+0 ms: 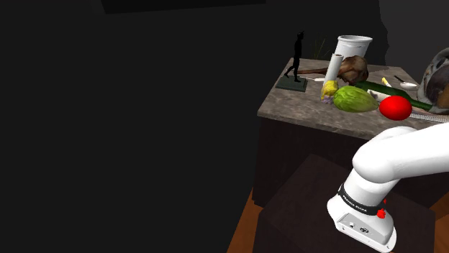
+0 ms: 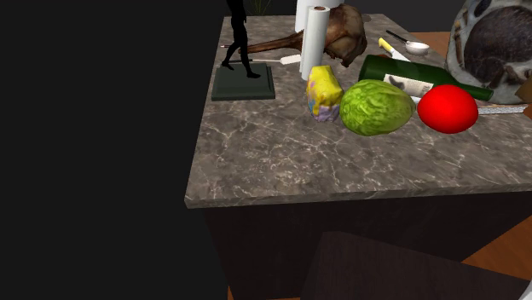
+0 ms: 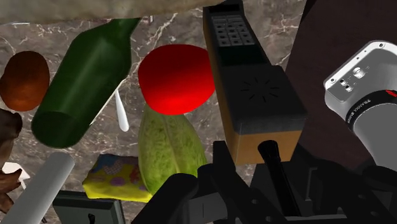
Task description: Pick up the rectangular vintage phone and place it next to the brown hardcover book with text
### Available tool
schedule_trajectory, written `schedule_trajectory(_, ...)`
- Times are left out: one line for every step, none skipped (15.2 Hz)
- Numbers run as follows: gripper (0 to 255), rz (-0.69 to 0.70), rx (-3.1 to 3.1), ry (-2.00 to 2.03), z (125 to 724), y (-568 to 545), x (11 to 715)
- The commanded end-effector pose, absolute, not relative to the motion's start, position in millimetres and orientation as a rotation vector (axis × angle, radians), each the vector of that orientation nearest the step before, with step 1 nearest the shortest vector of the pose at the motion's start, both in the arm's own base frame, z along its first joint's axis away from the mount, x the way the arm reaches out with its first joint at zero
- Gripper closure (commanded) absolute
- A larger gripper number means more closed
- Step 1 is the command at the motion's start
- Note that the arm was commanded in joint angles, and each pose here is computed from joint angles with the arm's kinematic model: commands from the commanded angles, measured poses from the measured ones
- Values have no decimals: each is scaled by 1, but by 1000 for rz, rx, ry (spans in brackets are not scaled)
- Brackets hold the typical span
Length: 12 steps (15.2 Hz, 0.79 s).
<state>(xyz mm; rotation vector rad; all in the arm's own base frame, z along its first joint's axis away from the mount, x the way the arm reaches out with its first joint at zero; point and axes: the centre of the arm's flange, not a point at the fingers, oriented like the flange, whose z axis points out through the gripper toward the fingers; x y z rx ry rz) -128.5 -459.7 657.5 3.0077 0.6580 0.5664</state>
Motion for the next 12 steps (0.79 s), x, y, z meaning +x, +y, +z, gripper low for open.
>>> schedule_trajectory(255, 566, 3007, 658, 648, -460, -128)
schedule_trajectory(255, 566, 3007, 658, 643, -460, -128)
schedule_trajectory(255, 566, 3007, 658, 637, -460, -128)
schedule_trajectory(255, 566, 3007, 658, 632, -460, -128)
schedule_trajectory(255, 566, 3007, 658, 627, -460, -128)
schedule_trajectory(255, 566, 3007, 658, 622, -460, -128)
schedule_trajectory(255, 566, 3007, 658, 616, -460, -128)
schedule_trajectory(255, 566, 3007, 658, 611, -460, -128)
schedule_trajectory(255, 566, 3007, 658, 606, -460, -128)
schedule_trajectory(255, 566, 3007, 658, 600, -460, -128)
schedule_trajectory(255, 566, 3007, 658, 595, -460, -128)
schedule_trajectory(255, 566, 3007, 658, 590, -460, -128)
